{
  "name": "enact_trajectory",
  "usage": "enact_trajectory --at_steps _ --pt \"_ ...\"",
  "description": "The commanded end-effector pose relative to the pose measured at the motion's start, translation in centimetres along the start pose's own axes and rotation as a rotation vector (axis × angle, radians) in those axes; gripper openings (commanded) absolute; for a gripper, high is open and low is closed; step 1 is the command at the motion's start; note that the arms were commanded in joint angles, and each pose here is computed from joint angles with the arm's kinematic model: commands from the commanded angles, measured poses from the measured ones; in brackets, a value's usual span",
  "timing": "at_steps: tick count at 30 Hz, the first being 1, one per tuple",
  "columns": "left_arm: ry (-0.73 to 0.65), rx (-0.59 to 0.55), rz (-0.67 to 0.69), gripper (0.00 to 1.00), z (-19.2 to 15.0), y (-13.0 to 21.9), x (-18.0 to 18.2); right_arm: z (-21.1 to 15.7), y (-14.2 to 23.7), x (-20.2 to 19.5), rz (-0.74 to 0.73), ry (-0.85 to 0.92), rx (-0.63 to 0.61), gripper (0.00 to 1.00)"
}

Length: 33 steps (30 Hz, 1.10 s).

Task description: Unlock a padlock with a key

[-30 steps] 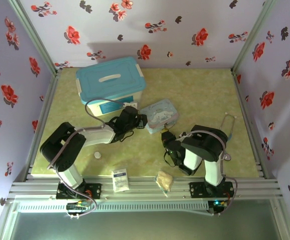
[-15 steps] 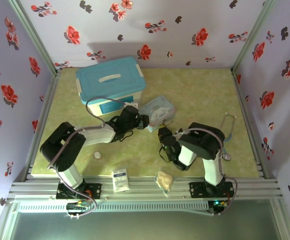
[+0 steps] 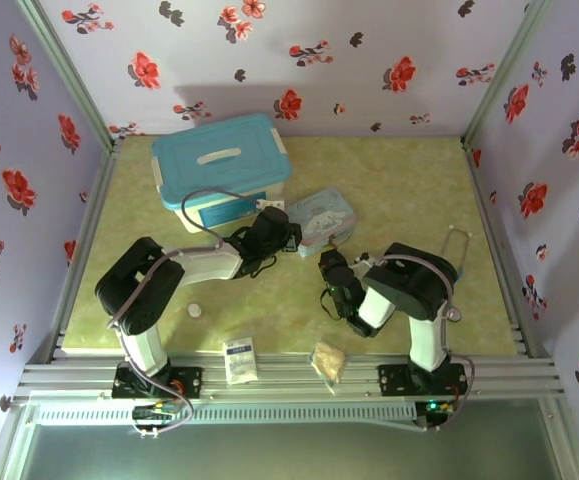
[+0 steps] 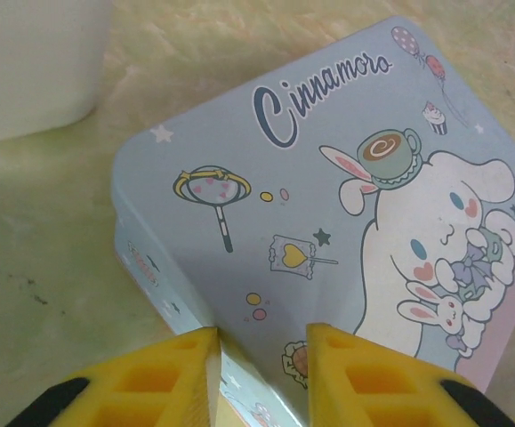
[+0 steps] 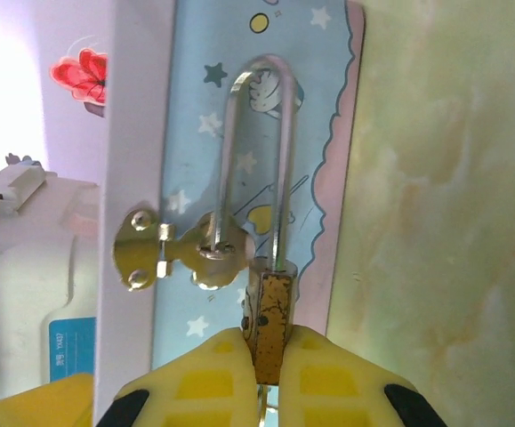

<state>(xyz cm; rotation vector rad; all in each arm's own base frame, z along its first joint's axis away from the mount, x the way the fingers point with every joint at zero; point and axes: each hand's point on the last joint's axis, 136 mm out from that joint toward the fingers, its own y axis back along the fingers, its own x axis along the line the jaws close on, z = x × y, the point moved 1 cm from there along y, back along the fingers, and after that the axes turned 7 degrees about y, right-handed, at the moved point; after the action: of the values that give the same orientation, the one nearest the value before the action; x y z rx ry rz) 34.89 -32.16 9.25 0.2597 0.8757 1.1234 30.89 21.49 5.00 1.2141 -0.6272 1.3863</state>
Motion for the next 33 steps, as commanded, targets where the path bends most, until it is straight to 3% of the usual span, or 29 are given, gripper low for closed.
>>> enact_trajectory --at_steps 1,8,12,15,27,33 --pt "-0.119 0.258 0.361 0.28 -7.9 0.2 10.7 2.0 0.4 3.0 0.083 -0.015 -0.076 0.0" --pt "-0.088 0.253 0.345 0.29 -7.8 0.5 11.1 2.4 1.0 -1.9 -0.032 -0.079 -0.055 0.0" --pt "-0.059 0.243 0.319 0.3 -7.1 0.8 10.8 1.5 1.3 -1.4 -0.014 0.012 0.031 0.0" --pt "-0.019 0.23 0.289 0.31 -6.3 0.8 11.1 1.4 1.9 -3.2 -0.089 0.023 0.091 0.0" --pt "-0.016 0.188 0.257 0.38 -2.2 0.8 10.6 -4.1 3.5 -5.8 -0.206 0.158 0.565 0.0" --pt "-0.029 0.162 0.233 0.41 -0.5 1.5 9.5 -3.7 5.0 -6.9 -0.263 0.21 0.668 0.0"
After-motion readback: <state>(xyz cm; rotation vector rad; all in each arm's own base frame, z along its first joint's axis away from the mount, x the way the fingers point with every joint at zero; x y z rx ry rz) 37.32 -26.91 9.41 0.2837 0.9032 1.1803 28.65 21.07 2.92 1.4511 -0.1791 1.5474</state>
